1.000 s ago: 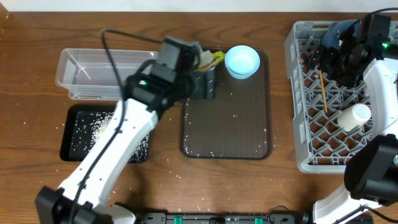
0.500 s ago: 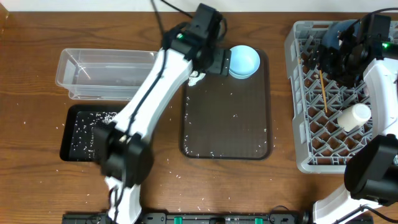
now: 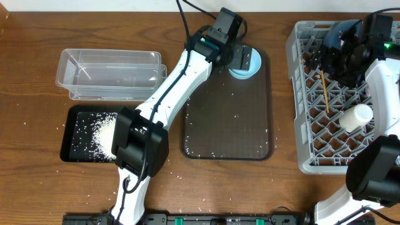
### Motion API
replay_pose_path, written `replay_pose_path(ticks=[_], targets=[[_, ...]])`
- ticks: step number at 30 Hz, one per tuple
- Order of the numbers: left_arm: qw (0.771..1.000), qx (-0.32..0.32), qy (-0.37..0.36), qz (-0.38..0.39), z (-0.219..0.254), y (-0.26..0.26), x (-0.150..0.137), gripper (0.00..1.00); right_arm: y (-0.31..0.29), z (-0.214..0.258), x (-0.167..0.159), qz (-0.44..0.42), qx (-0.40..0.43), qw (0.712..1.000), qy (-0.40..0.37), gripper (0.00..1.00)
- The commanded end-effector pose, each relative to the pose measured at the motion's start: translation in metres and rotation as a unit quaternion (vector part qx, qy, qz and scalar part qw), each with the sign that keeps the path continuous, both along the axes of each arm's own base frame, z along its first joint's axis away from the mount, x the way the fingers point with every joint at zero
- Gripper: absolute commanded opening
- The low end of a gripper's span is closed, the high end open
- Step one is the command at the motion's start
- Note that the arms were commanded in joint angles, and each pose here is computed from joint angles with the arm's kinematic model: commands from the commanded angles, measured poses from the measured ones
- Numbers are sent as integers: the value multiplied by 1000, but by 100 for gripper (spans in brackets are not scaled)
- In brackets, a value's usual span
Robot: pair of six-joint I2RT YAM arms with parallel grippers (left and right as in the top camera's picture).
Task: Sort waste into correct bins and load items into the dishwasher rack
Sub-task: 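Move the left gripper over the light-blue bowl on the brown tray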
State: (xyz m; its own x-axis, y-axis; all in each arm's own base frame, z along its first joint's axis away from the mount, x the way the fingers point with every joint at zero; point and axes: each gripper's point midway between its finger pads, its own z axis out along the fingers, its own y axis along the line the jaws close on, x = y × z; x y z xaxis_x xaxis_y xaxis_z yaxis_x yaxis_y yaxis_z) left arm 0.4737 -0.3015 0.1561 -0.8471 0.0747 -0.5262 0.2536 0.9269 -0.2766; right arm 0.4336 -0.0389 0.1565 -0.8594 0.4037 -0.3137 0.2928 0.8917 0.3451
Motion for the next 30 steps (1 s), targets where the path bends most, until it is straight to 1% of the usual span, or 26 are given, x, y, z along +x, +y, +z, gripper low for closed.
replay_pose_path(ticks=[1,3,6,12,14,17,20,21,22,24,27,29,30], targets=[[996,-48,17,78,-3,-4,15,97,-3,15,0,-8,2,1000,-17,99],[995,-51,14,82,-10,-6,20,98,-3,15,0,-8,2,1000,-17,99],[995,-35,15,91,-31,-4,27,98,-3,15,0,-8,2,1000,-17,99],[994,-9,48,93,-76,-3,26,98,-3,15,0,-8,2,1000,-17,99],[994,-4,57,94,-85,-3,23,98,-3,15,0,-8,2,1000,-17,99],[994,-4,60,93,-87,-3,23,98,-3,15,0,-8,2,1000,-17,99],[994,-4,59,92,-87,-4,22,92,-3,15,0,-8,2,1000,-17,99],[994,-4,60,92,-87,-5,22,86,-3,15,0,-8,2,1000,-17,99],[994,-3,60,91,-88,-5,21,84,-3,15,0,-8,2,1000,-17,99],[994,0,58,92,-91,-5,21,83,-3,15,0,-8,2,1000,-17,99],[994,15,55,99,-102,-4,23,75,-3,15,0,-8,2,1000,-17,99],[993,19,61,97,-111,-5,21,75,-3,15,0,-8,2,1000,-17,99],[993,23,66,96,-116,-5,19,71,-3,15,0,-8,2,1000,-17,99]])
